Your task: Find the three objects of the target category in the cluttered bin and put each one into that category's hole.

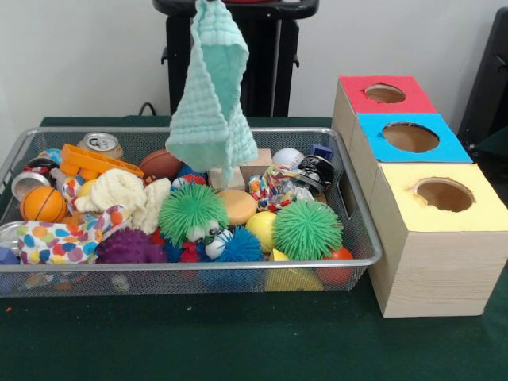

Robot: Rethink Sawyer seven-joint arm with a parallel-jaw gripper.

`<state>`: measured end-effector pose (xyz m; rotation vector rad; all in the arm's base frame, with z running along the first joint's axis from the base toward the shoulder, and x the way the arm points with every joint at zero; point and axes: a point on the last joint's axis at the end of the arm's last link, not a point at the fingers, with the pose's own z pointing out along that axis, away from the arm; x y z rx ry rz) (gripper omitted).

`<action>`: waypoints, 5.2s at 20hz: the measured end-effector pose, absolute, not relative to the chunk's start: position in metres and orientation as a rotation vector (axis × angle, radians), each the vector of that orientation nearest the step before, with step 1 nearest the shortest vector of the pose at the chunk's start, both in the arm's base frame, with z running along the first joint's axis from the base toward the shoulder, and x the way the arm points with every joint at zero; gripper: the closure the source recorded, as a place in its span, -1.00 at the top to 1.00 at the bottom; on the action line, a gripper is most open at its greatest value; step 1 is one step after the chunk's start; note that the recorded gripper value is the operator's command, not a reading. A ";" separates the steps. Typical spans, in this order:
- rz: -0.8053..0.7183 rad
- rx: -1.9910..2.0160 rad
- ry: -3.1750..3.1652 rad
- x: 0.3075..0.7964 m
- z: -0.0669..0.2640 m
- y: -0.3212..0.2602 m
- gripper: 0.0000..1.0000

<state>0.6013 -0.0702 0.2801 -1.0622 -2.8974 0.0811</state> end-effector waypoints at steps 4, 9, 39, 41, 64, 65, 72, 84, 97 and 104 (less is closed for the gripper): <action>0.078 -1.071 -2.878 0.608 0.292 -0.078 -1.00; 0.073 -1.075 -2.852 0.618 0.311 -0.086 -1.00; -0.028 -1.214 -2.804 0.644 0.359 -0.164 -1.00; -0.030 -1.240 -2.792 0.641 0.356 -0.176 -1.00; -0.073 -1.276 -2.935 0.644 0.260 -0.174 -1.00; -0.074 -1.273 -2.935 0.643 0.257 -0.172 -1.00; -0.063 -1.219 -2.938 0.630 0.235 -0.153 -1.00; -0.032 -1.146 -2.925 0.617 0.213 -0.142 -1.00; -0.032 -1.138 -2.946 0.620 0.212 -0.141 -1.00; -0.028 -1.132 -2.948 0.620 0.212 -0.140 -1.00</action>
